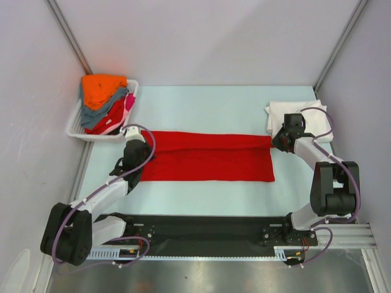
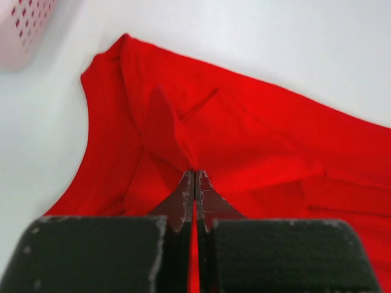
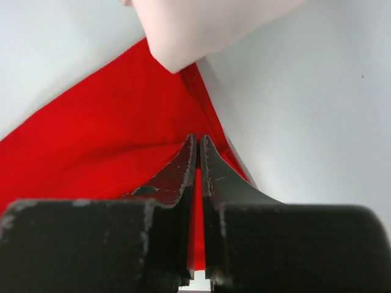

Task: Fold and stack the t-shirts
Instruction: Fold the tshirt

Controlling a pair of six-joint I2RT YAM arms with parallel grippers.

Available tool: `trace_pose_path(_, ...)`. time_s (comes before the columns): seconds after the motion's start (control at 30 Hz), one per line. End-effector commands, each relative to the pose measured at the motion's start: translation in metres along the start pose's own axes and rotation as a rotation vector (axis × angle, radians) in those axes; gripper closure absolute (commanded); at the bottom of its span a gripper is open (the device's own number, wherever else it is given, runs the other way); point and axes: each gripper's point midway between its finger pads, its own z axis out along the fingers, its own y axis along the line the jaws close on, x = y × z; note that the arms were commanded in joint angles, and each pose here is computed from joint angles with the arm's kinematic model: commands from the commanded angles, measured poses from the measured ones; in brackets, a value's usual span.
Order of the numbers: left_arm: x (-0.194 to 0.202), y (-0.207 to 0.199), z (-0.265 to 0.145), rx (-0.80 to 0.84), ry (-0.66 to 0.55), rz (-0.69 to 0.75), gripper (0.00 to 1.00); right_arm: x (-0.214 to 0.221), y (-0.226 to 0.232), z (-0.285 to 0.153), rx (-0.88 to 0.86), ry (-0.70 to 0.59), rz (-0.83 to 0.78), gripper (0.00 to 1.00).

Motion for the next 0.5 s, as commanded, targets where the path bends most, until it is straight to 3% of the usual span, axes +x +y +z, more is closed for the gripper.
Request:
trace_pose_path(0.0, 0.004, -0.005, -0.005, 0.022, -0.002, -0.056, 1.0, -0.015, 0.006, -0.011, -0.027, -0.092, 0.04, 1.0)
trace_pose_path(0.3, 0.034, 0.001, -0.008, 0.03, 0.054, -0.127, 1.0, 0.007, -0.007, -0.004, -0.001, -0.082, 0.096, 0.92)
trace_pose_path(0.43, 0.038, 0.003, -0.015, 0.035, 0.048, -0.144, 1.0, 0.007, -0.012, -0.006, 0.022, -0.116, 0.115, 0.84)
trace_pose_path(0.47, 0.038, 0.004, -0.016, 0.031, 0.048, -0.147, 0.99, 0.007, -0.012, -0.007, 0.03, -0.122, 0.116, 0.77)
